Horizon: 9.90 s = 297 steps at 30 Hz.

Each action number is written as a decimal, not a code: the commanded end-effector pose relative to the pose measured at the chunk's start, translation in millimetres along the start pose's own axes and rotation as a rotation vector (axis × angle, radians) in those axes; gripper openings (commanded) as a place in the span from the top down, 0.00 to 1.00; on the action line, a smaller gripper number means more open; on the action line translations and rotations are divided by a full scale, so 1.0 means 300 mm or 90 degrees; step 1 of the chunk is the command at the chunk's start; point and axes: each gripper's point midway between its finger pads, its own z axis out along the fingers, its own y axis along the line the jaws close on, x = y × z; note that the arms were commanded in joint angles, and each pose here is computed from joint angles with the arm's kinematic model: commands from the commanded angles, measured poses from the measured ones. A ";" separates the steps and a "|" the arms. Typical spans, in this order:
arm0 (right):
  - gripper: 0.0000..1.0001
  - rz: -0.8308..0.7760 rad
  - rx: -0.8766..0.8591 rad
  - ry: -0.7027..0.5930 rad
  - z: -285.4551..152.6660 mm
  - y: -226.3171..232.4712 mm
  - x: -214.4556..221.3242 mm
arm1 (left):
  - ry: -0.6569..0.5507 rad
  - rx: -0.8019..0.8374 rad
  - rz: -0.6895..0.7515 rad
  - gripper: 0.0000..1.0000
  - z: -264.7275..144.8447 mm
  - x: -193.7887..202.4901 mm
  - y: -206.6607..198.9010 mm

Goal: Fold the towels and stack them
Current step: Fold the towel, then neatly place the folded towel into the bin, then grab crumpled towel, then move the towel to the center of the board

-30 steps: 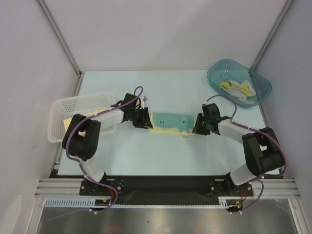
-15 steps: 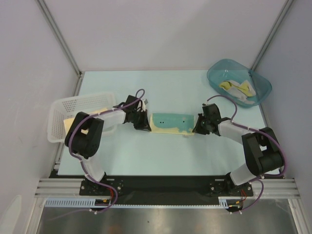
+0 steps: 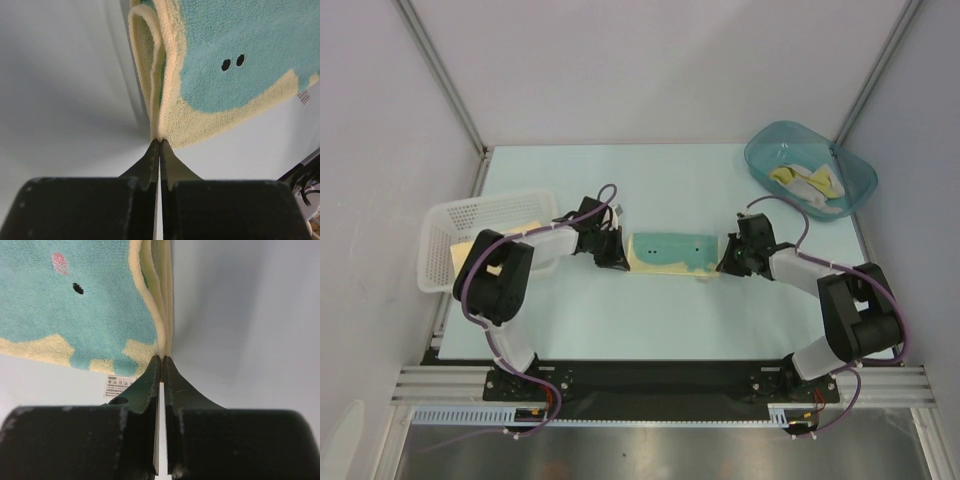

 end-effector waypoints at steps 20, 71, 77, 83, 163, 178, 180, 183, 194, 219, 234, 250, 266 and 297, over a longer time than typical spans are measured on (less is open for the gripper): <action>0.73 -0.043 -0.092 -0.009 -0.163 0.151 -0.185 | -0.104 0.082 0.084 0.60 -0.188 -0.346 -0.227; 0.78 -0.061 -0.391 0.178 0.070 0.322 0.104 | -0.094 0.070 0.053 0.43 -0.017 -0.181 -0.101; 0.78 -0.069 -0.390 0.174 0.056 0.319 0.107 | -0.081 0.038 0.042 0.42 0.011 -0.167 -0.075; 0.78 -0.074 -0.394 0.166 0.045 0.327 0.095 | -0.065 0.025 0.036 0.42 0.040 -0.135 -0.060; 0.00 -0.098 -0.387 0.006 -0.229 0.348 -0.163 | -0.229 -0.735 -0.106 1.00 -1.045 -0.195 0.701; 0.00 -0.107 -0.392 -0.007 -0.249 0.336 -0.178 | -0.171 -0.808 -0.140 1.00 -1.008 -0.200 0.870; 0.00 -0.107 -0.390 -0.010 -0.250 0.333 -0.182 | -0.156 -0.809 -0.146 1.00 -0.993 -0.194 0.890; 0.00 -0.107 -0.386 -0.008 -0.244 0.327 -0.178 | -0.107 -0.853 -0.169 0.88 -0.993 -0.179 0.945; 0.00 -0.103 -0.346 -0.005 -0.218 0.290 -0.172 | -0.151 -0.899 -0.239 0.36 -1.108 -0.284 0.929; 0.07 0.057 0.270 -0.369 -0.370 -0.279 -1.049 | -0.400 -0.001 0.292 0.00 -0.709 -0.371 -0.400; 0.26 0.176 0.215 -0.338 -0.006 -0.636 -1.164 | -0.374 0.043 0.330 0.11 -0.692 -0.309 -0.414; 1.00 -0.077 0.007 -0.612 -0.870 -0.134 -1.454 | -0.367 0.075 0.326 0.10 -0.690 -0.305 -0.446; 0.99 -0.182 -0.378 -0.363 -0.826 0.527 -0.568 | -0.410 0.058 0.293 0.09 -0.769 -0.266 -0.420; 0.42 0.225 0.106 -0.151 -0.098 -0.342 -0.359 | -0.200 0.039 0.215 0.19 -0.381 -0.098 -0.352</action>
